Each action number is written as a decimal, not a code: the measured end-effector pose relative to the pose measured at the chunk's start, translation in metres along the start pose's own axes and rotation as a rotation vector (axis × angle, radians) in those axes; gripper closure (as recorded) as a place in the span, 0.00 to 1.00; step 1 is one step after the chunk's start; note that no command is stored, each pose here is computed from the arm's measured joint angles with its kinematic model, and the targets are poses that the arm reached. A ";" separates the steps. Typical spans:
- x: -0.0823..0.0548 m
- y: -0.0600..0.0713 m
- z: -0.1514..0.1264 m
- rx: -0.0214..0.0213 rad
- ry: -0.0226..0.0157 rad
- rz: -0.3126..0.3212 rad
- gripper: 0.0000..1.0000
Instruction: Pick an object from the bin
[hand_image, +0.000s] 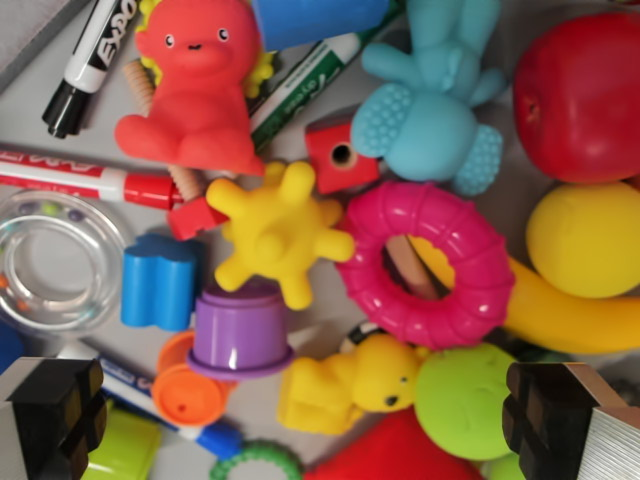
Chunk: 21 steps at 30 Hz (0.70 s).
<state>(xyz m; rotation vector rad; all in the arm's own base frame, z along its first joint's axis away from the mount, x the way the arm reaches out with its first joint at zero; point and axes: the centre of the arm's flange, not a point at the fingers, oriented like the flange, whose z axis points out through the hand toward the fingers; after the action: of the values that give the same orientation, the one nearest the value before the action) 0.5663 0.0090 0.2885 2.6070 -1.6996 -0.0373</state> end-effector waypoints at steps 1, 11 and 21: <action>-0.002 -0.001 0.004 0.0017 0.0001 0.010 0.00; -0.020 -0.006 0.036 0.0110 -0.0010 0.098 0.00; -0.040 -0.012 0.073 0.0200 -0.0009 0.194 0.00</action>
<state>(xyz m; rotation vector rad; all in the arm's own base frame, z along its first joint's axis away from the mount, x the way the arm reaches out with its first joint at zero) 0.5582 0.0495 0.2150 2.4423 -1.9533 -0.0170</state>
